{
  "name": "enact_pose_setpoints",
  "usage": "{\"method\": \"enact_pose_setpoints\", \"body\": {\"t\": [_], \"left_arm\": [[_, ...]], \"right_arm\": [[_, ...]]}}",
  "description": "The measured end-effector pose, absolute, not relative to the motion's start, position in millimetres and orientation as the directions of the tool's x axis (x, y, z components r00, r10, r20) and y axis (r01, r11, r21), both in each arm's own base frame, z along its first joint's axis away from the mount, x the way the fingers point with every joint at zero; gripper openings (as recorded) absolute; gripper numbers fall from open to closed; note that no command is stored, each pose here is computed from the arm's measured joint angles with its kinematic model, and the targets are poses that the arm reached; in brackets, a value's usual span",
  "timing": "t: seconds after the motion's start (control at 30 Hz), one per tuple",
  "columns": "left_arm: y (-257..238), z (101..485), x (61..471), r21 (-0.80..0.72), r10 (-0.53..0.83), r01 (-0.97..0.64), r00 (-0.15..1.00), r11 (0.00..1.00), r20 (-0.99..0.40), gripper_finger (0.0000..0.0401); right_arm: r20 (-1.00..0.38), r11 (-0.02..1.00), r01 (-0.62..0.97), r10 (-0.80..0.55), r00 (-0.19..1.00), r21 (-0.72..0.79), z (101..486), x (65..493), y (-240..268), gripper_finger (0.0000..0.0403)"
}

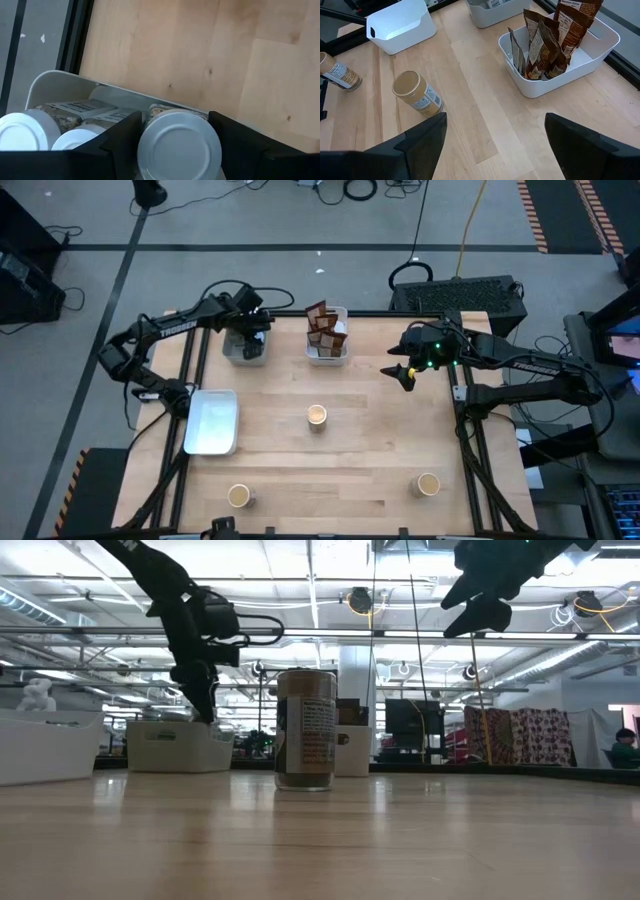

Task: Sort spices by type
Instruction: Put the white seasoning bottle into the gray bin

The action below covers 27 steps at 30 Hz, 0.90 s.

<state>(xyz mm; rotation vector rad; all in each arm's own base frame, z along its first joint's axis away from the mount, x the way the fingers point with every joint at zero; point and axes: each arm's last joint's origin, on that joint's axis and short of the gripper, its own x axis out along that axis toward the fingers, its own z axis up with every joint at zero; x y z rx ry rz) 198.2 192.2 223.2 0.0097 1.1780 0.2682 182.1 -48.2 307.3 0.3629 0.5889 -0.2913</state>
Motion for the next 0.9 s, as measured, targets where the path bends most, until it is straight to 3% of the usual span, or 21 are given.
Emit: {"method": "enact_pose_setpoints", "body": {"t": [0.9], "left_arm": [[185.7,220.3,194.4,0.183,0.214,-0.142,0.251,0.973,-0.944,0.0231]], "right_arm": [[-0.585,0.895,0.368,-0.163,0.794,0.251,307.3,182.1,-48.2,0.0320]]}}
